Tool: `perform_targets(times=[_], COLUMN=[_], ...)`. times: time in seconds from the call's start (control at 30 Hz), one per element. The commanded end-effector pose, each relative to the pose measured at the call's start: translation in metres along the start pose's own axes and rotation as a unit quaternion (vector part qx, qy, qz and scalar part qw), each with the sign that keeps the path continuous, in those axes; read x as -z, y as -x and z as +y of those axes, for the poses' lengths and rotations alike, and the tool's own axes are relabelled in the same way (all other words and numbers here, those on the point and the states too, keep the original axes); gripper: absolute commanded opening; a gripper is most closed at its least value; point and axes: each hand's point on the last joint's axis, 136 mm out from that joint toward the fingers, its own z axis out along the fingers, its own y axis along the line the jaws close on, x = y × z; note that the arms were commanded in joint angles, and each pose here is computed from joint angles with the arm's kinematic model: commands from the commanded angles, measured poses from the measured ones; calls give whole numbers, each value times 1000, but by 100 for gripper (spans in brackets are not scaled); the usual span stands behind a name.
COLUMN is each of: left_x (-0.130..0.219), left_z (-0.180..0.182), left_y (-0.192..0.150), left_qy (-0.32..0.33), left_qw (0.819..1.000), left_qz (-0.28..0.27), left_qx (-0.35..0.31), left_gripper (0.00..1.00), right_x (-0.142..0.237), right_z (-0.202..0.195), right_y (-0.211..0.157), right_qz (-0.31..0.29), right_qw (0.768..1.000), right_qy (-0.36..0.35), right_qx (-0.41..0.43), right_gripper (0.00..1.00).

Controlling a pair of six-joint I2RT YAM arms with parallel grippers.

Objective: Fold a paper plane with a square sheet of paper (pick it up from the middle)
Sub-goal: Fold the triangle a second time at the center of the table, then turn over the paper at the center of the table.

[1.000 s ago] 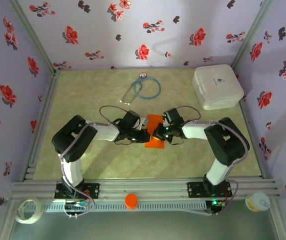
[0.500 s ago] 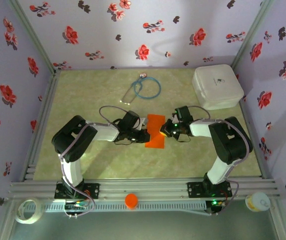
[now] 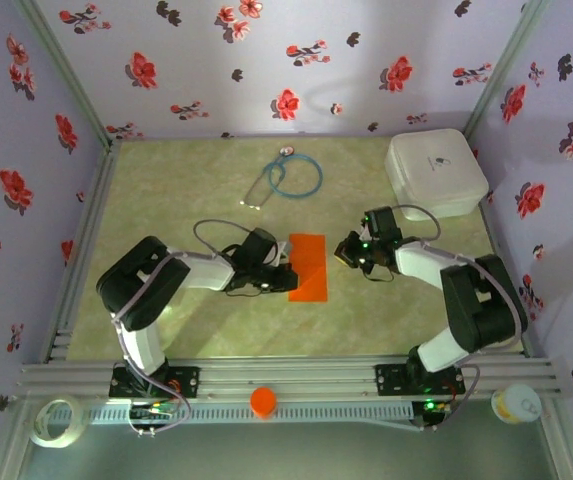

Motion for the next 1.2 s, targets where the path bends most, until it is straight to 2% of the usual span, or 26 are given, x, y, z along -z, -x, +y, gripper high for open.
perform_targets(times=[0.0,0.1,0.23,0.33,0.5,0.67,0.97,1.17], left_x=[2,10,34,41,34,24,12,2], left_z=[-2,-14,-21,-32,-36,-34,-5,12], left_y=[-29,-29,-8,5,19,20,15,6], left_qy=[12,19,29,11,1,-3,37,52], left_qw=[999,999,999,999,999,998,998,997], left_qz=[26,11,-32,-30,-9,10,20,37], left_qx=[41,24,-3,-28,-49,-54,-45,-38], left_gripper=[0,4,13,15,10,9,10,9], right_x=[6,10,11,12,13,17,17,11], right_z=[-11,-11,-12,-13,-15,-20,-20,-20], right_y=[-26,-46,-70,-83,-95,-101,-108,-112], right_qz=[15,24,33,32,36,36,46,61], right_qw=[999,999,999,999,998,998,997,996], right_qy=[-32,-33,-30,-31,-44,-59,-53,-64], right_qx=[12,17,11,6,4,1,-4,-2], right_gripper=[2,3,7,11,20,28,34,34])
